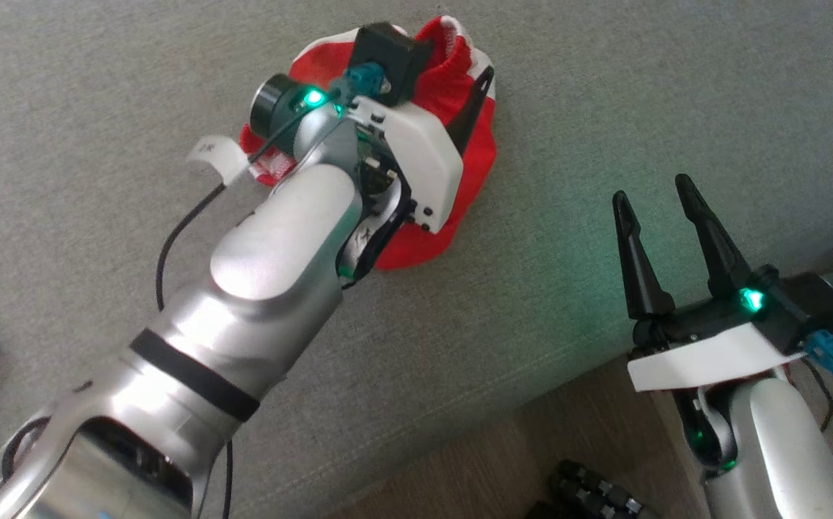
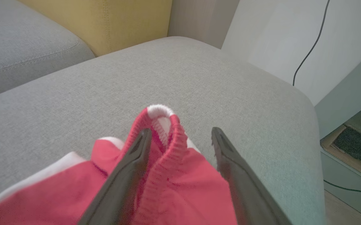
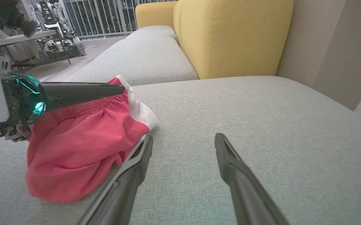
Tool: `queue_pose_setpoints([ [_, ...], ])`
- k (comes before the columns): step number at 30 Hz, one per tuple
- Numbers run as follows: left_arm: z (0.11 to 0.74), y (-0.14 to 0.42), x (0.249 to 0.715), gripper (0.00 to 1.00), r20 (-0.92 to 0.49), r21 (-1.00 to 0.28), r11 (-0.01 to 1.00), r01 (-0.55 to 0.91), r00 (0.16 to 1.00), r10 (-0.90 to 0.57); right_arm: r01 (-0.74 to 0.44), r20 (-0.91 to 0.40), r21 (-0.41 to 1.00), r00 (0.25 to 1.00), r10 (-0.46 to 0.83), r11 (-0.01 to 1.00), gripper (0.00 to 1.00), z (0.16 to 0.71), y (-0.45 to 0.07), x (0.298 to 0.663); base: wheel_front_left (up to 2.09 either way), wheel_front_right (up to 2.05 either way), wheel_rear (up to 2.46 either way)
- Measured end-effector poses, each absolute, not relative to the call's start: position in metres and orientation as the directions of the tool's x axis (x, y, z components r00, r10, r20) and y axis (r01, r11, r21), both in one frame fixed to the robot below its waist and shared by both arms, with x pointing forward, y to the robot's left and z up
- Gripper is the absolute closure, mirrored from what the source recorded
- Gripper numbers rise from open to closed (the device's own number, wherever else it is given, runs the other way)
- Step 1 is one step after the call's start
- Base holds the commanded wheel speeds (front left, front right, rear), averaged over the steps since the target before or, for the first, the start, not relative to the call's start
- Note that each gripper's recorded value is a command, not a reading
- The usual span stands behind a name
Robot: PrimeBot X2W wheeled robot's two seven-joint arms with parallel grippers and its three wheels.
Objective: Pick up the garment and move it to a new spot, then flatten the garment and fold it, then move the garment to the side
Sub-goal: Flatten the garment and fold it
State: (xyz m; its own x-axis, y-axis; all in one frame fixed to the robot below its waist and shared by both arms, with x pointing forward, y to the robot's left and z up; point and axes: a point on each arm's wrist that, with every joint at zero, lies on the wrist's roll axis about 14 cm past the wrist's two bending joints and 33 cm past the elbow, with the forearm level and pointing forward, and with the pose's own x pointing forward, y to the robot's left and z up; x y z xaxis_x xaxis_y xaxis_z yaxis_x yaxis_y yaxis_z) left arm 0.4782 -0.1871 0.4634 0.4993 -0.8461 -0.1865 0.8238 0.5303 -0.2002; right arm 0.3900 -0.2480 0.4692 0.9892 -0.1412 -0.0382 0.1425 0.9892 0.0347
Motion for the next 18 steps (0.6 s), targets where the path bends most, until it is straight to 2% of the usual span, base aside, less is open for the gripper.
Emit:
queue_pose_setpoints([
  [6, 0.467, -0.196, 0.482, 0.00, -0.192, -0.184, 0.528, 0.829, 0.497, -0.846, 0.163, -0.041, 0.041, 0.986, -0.161, 0.986, 0.00, 0.470, -0.254, 0.385, 0.00, 0.00, 0.00],
  [7, 0.466, -0.198, 0.482, 0.42, -0.196, -0.184, 0.527, 0.830, 0.494, -0.847, 0.165, -0.042, 0.040, 0.986, -0.163, 0.986, 0.00, 0.470, -0.254, 0.384, 0.00, 0.00, 0.00],
  [9, 0.464, -0.199, 0.480, 0.73, -0.213, -0.182, 0.526, 0.831, 0.489, -0.846, 0.171, -0.037, 0.038, 0.985, -0.169, 0.985, 0.00, 0.472, -0.256, 0.383, 0.00, 0.00, 0.00],
  [11, 0.464, -0.201, 0.479, 1.00, -0.213, -0.177, 0.527, 0.831, 0.491, -0.845, 0.175, -0.032, 0.038, 0.984, -0.174, 0.984, 0.00, 0.474, -0.258, 0.381, 0.00, 0.00, 0.00],
  [18, 0.492, -0.206, 0.481, 1.00, -0.128, -0.145, 0.518, 0.843, 0.503, -0.855, 0.183, -0.005, 0.042, 0.983, -0.183, 0.982, 0.00, 0.484, -0.260, 0.376, 0.00, 0.00, 0.00],
])
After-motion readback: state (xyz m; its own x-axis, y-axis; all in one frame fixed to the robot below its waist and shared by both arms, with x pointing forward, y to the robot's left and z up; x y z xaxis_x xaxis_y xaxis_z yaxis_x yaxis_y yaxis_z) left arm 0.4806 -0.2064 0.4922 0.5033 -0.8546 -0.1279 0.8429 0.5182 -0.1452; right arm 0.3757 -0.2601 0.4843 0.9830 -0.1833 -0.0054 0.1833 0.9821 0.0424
